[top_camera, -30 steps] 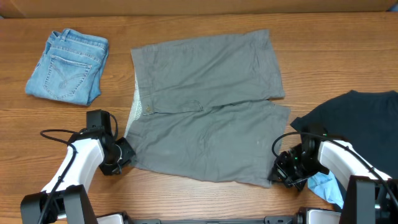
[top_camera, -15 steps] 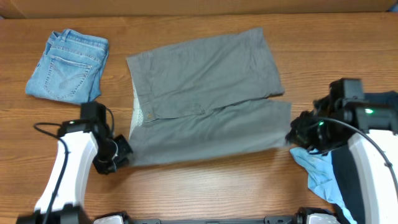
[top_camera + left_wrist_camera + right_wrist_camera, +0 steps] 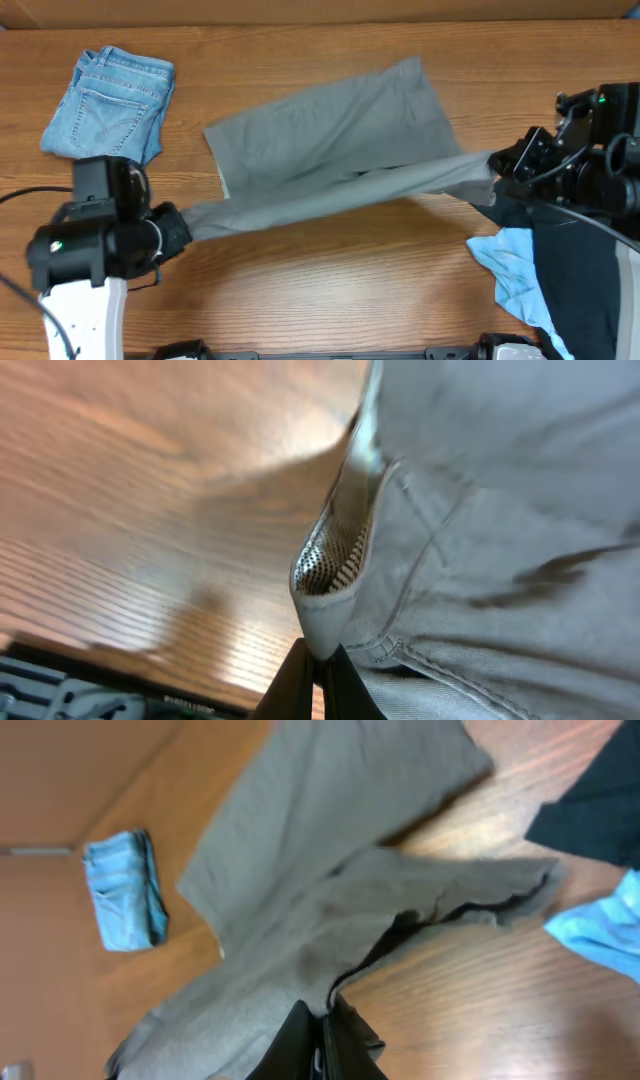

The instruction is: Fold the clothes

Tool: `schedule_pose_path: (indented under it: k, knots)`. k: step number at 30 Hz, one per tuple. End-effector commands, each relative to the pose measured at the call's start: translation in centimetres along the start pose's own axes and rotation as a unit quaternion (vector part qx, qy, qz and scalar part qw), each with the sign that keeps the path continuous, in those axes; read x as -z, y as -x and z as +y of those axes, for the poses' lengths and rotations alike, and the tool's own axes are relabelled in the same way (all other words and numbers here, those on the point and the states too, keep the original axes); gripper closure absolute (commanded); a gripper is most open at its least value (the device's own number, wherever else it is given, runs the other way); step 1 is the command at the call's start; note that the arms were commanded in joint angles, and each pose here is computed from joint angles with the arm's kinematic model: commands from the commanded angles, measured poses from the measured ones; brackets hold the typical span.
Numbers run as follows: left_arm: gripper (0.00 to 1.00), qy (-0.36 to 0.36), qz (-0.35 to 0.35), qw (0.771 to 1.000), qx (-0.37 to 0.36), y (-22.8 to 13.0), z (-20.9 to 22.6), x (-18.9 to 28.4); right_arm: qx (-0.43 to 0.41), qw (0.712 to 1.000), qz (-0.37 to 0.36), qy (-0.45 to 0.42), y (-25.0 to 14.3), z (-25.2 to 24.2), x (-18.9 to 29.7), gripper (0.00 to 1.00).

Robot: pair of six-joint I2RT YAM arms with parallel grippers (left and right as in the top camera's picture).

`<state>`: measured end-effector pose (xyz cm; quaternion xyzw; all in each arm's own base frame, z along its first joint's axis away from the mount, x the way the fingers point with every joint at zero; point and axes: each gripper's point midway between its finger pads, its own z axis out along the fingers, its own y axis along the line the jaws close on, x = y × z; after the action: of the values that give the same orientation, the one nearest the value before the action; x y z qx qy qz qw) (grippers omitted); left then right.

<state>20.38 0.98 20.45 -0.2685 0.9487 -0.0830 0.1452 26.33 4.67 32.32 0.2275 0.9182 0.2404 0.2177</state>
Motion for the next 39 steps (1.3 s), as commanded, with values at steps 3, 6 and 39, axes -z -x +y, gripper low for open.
schedule_pose_path:
  k: [3, 6, 39]
  knots:
    - [0.96, 0.041, -0.122, 0.992, -0.010, 4.1, 0.9, 5.3, 0.000, 0.995, -0.101, 0.006, 4.0, 1.1, 2.1, 0.96]
    - [0.96, 0.039, -0.124, 0.991, -0.011, 4.9, 0.5, 4.8, -0.008, 0.992, -0.123, -0.003, 6.2, 1.1, 1.1, 0.96]
    - [0.96, 0.124, 0.006, 0.991, -0.050, 13.3, -2.2, -16.9, -0.033, 0.996, -0.082, -0.028, 18.7, -3.3, -23.1, 0.95]
